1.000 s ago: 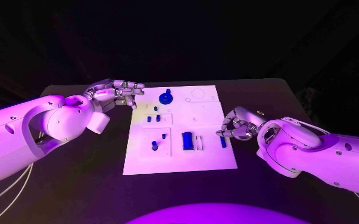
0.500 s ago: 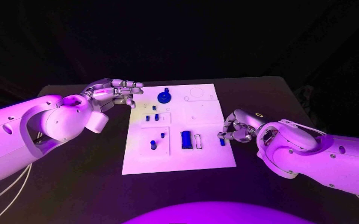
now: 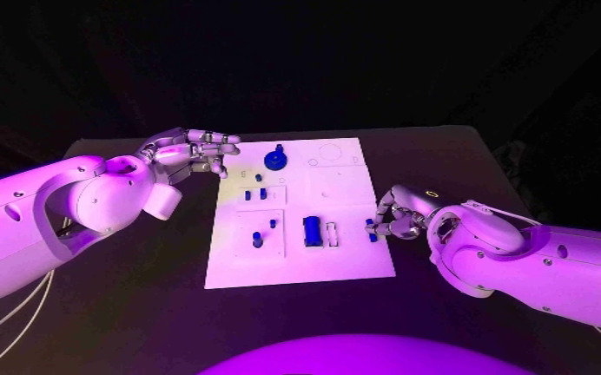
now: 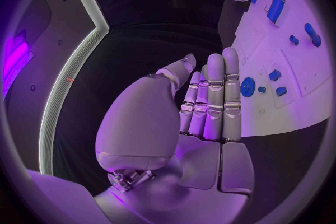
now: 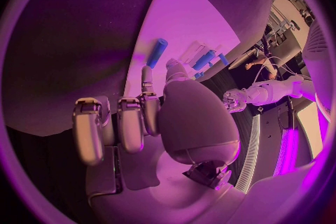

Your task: Assemble the parts on the task board

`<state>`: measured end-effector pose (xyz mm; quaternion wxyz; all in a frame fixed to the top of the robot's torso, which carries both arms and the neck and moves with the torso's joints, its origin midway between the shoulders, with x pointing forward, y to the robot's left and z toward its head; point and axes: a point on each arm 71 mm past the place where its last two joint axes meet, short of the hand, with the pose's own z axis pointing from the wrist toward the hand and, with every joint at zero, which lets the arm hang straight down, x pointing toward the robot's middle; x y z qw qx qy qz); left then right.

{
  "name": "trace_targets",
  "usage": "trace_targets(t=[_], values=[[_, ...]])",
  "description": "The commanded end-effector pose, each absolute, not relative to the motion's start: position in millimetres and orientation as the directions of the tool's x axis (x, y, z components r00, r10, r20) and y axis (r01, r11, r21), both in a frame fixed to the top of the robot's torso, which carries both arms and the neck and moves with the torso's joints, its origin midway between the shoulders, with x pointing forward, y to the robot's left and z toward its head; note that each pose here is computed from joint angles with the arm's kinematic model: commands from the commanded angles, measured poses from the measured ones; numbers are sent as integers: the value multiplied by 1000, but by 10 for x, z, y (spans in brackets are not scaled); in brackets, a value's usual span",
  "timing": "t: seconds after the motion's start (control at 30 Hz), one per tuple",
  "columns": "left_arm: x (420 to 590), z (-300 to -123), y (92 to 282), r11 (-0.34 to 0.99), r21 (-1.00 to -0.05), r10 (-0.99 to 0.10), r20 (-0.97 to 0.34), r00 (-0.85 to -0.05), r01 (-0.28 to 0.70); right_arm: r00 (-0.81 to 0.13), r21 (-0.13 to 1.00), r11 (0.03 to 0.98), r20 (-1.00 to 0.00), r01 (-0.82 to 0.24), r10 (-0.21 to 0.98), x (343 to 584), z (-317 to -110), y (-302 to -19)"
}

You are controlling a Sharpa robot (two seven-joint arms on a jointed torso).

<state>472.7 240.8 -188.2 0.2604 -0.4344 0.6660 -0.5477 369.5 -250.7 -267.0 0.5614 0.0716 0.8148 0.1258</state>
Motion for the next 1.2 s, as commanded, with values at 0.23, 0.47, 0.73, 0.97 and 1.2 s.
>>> trace_targets(t=[0.23, 0.47, 0.73, 0.97, 1.2], values=[[4717, -1870, 2389, 22, -956, -853, 134, -505, -291, -395, 243, 970, -894, -32, 211, 3681, -2770, -2470], [4714, -1871, 2395, 24, -956, -852, 134, -506, -293, -414, 235, 971, -888, -33, 200, 3676, -2835, -2441], [4711, -1871, 2400, 26, -956, -852, 132, -507, -292, -423, 220, 974, -888, -46, 181, 3673, -2893, -2400], [4710, -1871, 2404, 27, -955, -852, 131, -507, -294, -418, 189, 980, -896, -60, 148, 3684, -2921, -2378], [4705, -1872, 2412, 30, -955, -852, 130, -507, -296, -423, 156, 985, -899, -70, 112, 3691, -2938, -2365]])
